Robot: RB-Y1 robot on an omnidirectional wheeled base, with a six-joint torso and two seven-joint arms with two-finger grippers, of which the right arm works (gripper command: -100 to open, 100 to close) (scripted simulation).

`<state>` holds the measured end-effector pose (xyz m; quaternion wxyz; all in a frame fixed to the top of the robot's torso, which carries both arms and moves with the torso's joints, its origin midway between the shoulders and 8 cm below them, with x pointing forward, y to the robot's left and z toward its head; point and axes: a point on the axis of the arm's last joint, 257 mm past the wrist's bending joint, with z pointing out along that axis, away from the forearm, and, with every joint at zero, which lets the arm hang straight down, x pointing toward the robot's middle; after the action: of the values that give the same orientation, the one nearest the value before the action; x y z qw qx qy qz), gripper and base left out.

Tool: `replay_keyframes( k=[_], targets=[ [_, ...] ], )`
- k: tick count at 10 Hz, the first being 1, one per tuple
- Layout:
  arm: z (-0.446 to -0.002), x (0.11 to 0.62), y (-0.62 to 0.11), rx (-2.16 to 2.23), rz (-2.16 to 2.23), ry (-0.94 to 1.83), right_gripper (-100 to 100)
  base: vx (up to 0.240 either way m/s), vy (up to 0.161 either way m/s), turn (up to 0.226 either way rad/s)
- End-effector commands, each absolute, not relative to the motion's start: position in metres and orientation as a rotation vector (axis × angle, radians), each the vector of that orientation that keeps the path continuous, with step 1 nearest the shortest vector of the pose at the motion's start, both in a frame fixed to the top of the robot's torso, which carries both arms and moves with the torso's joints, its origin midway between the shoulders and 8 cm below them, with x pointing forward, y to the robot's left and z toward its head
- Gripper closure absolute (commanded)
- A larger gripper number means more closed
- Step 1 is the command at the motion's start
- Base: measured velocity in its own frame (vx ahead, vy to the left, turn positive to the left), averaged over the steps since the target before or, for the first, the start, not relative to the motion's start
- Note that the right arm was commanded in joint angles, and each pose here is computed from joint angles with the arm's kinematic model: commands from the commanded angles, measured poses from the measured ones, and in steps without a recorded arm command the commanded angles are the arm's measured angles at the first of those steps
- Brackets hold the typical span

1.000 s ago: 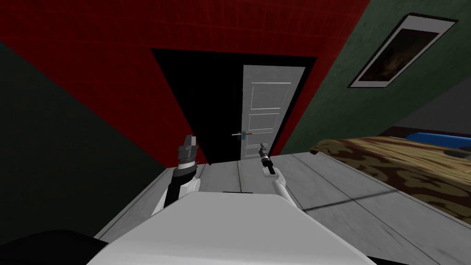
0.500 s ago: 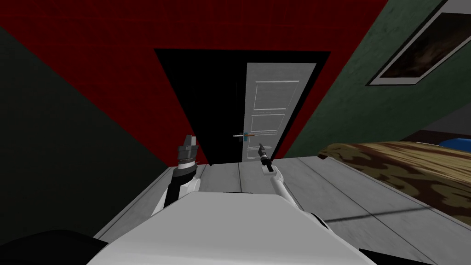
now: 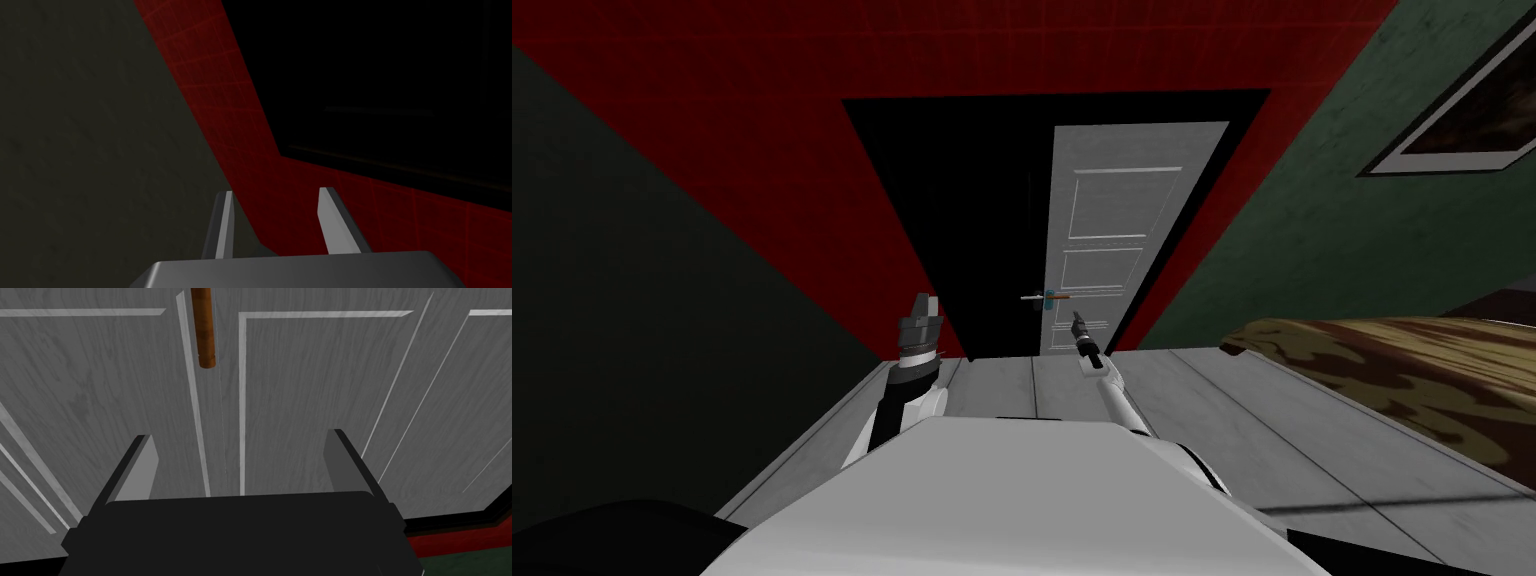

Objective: Pull the door open

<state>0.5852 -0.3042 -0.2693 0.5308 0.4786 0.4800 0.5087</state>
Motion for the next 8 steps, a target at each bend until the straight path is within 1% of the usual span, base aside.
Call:
replay_keyframes(
  k=[1, 8],
  targets=[
    [-0.274, 0.589, -0.303, 1.154, 1.212, 1.157, -100, 0.096, -0.023, 0.056],
    [-0.292, 0.607, -0.294, 1.208, 1.207, 1.204, -100, 0.115, -0.028, 0.064]
  ],
)
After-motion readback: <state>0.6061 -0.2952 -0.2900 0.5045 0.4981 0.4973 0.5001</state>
